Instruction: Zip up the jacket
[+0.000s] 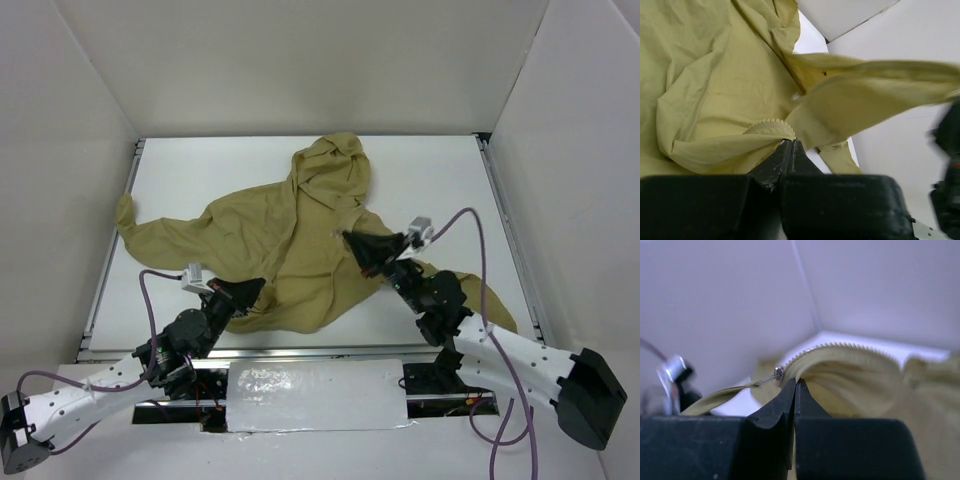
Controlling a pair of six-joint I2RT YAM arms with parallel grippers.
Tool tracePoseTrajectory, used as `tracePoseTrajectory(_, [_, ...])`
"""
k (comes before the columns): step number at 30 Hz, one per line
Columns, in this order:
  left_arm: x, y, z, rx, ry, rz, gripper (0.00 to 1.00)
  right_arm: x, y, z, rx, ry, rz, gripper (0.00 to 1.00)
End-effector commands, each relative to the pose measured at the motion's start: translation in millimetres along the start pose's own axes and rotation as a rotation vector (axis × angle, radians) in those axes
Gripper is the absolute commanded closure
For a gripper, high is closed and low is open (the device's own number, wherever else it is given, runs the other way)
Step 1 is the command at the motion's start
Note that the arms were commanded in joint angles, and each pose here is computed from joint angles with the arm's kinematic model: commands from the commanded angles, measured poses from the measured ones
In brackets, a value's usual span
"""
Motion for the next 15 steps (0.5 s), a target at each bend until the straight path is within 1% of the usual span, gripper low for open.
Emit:
tracePoseTrajectory(1, [-4.7, 3.2, 1.6, -0.025, -0.042, 0.020, 1.00, 9.0, -20.7, -20.9, -0.030, 0.191, -0.051, 1.00])
tracePoseTrajectory(2, [-8.0, 4.8, 1.8, -0.025, -0.045, 0.020, 1.00, 2.6, -40.5, -21.4, 0.120, 0.170, -0.106, 1.00])
tracePoseTrajectory(3, [-6.6, 3.9, 2.1, -0.017, -0.034, 0.034, 1.00, 0.8, -46.0, -15.8, 0.172, 0.154, -0.126, 1.00])
tracePoseTrajectory(4, [-6.7, 4.5, 2.4, -0.019, -0.030, 0.040, 1.00, -3.6, -38.0, -1.7, 0.167, 0.087, -0.149, 1.00])
tracePoseTrajectory(5, [-8.6, 5.7, 2.3, -0.021, -0.030, 0.039, 1.00, -13.6, -48.6, 0.6, 0.238, 0.012, -0.171, 1.00])
tracePoseTrajectory(6, [-7.3, 5.3, 2.4, -0.019, -0.022, 0.044, 1.00, -18.6, -54.3, 6.5, 0.263, -0.033, -0.176, 1.00])
tracePoseTrajectory(7, [-8.4, 5.9, 2.1, -0.019, -0.028, 0.047, 1.00, -19.3, -52.9, 8.2, 0.253, -0.047, -0.174, 1.00])
tracePoseTrajectory(9, [-12.0, 7.6, 1.5, -0.021, -0.048, 0.057, 1.00, -8.2, -33.9, 8.0, 0.120, 0.048, -0.163, 1.00])
tracePoseTrajectory(11, [-18.1, 9.2, 0.6, -0.016, -0.080, 0.059, 1.00, 1.3, -31.2, 1.7, 0.092, 0.142, -0.129, 1.00])
tracePoseTrajectory(12, [-20.3, 9.9, 0.1, -0.015, -0.099, 0.076, 1.00, 4.8, -30.2, 1.0, 0.098, 0.173, -0.125, 1.00])
tracePoseTrajectory(15, [-34.2, 12.2, -2.2, -0.010, -0.197, 0.091, 1.00, 17.0, -29.2, -9.6, 0.075, 0.296, -0.098, 1.00])
Point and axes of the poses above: each gripper's point midway between its finger pads, its own z axis out along the fingers, its own x axis along the line the jaws close on, y = z × x, the point moved 7 cm from there along -z, back along the fingers
